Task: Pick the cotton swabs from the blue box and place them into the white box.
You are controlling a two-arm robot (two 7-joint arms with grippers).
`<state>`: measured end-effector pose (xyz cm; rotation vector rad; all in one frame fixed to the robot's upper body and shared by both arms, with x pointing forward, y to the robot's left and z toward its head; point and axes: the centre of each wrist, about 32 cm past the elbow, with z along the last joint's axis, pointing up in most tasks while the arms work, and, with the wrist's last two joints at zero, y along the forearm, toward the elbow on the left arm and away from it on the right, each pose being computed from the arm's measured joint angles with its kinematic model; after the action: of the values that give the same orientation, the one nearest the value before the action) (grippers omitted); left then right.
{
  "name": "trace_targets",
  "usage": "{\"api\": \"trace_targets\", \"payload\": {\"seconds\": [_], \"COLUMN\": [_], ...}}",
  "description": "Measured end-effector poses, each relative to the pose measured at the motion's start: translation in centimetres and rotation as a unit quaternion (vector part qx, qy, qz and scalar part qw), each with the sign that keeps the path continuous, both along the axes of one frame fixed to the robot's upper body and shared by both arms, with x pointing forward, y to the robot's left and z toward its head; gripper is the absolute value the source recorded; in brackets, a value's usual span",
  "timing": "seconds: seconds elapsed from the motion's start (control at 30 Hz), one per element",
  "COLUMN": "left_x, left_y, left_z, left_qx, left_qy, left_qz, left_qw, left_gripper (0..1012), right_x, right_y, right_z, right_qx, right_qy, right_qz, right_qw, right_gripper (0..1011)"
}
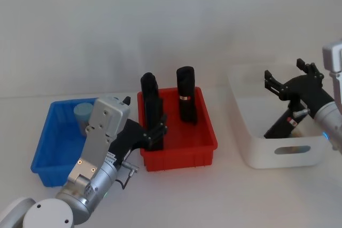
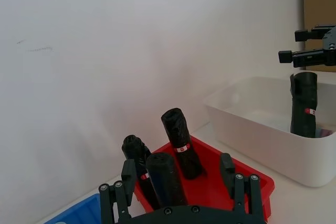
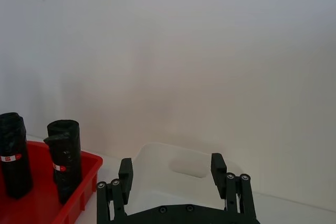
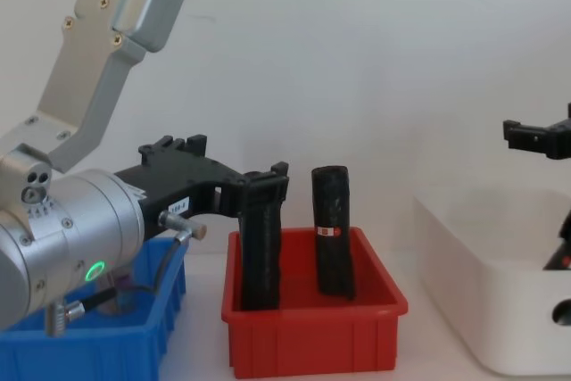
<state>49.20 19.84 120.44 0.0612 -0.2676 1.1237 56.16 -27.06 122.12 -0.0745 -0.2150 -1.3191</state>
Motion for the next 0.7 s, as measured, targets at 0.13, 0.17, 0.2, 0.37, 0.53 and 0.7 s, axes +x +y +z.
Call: {"api": "trace_targets", "payload": {"seconds": [0.13, 0.17, 0.2, 0.37, 0.53, 0.7], "left_x": [0.00, 0.00, 0.00, 0.00, 0.00, 0.00], "left_y": [0.00, 0.00, 0.00, 0.00, 0.00, 0.00], "left_z": [0.00, 0.00, 0.00, 0.00, 0.00, 0.00], "left_qx": [0.000, 0.000, 0.000, 0.000, 0.000, 0.000], "left_qy": [0.000, 0.000, 0.000, 0.000, 0.000, 0.000], "left_qz": [0.000, 0.000, 0.000, 0.000, 0.000, 0.000], "left_qw": [1.0000, 1.0000, 1.0000, 1.0000, 1.0000, 1.0000], "left_gripper": [1004, 1004, 1004, 1004, 1004, 1004], "right_x": [-0.03, -0.03, -0.03, -0.05, -0.07, -0.07], "right_y": [-0.24, -0.24, -0.30, -0.45, -0.58, -0.64], "right_z": [-0.18, -0.18, -0.23, -0.36, -0.45, -0.49], "right_qx": [0.001, 0.001, 0.001, 0.001, 0.002, 0.002], "right_qy": [0.001, 0.001, 0.002, 0.003, 0.003, 0.003], "right_qz": [-0.003, -0.003, -0.004, -0.006, -0.008, -0.008], "right_qw": [1.0000, 1.0000, 1.0000, 1.0000, 1.0000, 1.0000], "right_gripper": [990, 1002, 1002, 1001, 1002, 1002]}}
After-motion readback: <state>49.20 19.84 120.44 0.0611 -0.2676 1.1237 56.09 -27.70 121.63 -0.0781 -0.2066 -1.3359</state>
